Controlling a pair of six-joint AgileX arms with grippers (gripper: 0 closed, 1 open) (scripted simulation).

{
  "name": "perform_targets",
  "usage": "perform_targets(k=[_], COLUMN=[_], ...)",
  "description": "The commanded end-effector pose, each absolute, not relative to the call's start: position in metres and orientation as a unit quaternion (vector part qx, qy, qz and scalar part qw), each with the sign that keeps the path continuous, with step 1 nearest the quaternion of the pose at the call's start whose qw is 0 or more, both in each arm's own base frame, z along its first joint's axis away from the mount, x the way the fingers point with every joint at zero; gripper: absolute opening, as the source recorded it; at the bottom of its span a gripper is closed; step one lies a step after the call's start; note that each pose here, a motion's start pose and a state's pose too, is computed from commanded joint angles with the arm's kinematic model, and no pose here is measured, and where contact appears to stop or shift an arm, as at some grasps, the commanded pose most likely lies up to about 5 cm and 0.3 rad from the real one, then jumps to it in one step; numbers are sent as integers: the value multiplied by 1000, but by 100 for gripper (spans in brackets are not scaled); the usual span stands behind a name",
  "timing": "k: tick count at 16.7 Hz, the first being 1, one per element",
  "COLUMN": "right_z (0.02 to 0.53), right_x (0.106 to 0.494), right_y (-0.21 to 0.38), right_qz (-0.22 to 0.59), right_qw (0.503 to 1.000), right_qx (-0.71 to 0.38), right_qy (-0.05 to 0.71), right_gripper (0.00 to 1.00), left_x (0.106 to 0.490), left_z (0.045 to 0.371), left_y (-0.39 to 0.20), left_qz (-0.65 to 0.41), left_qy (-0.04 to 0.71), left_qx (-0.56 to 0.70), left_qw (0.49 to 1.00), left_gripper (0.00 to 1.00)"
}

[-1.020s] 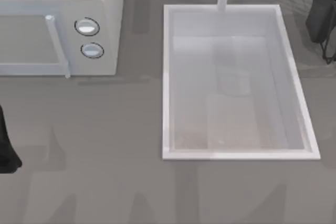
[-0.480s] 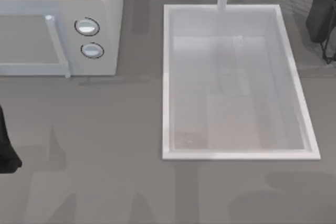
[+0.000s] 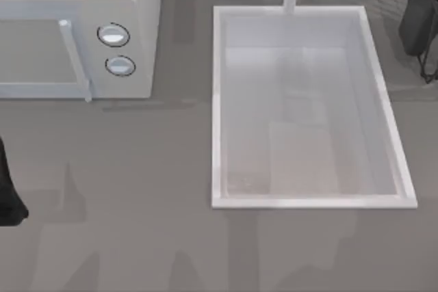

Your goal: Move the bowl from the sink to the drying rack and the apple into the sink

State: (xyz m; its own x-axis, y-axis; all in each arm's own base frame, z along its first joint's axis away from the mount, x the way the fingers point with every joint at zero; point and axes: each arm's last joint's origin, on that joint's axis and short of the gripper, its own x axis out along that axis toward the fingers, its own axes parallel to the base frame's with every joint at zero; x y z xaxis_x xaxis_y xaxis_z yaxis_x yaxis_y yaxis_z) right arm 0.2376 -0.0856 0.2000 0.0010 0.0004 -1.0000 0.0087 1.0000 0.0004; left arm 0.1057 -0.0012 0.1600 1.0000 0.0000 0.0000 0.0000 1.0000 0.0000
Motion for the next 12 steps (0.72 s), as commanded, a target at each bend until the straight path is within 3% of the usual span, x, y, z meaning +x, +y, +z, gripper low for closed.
perform_targets(k=[7, 12], right_z=[196, 148], right_x=[238, 244], right_y=[-85, -88], right_qz=[-2, -5], right_qw=[707, 708], right_qx=[2, 3], right_qy=[708, 706], right_gripper=[100, 100], left_x=[106, 106], left_z=[160, 160], left_y=[-1, -1], left_qz=[0, 0], left_qy=[0, 0], left_qx=[0, 0], left_qw=[1000, 1000], left_gripper=[100, 100])
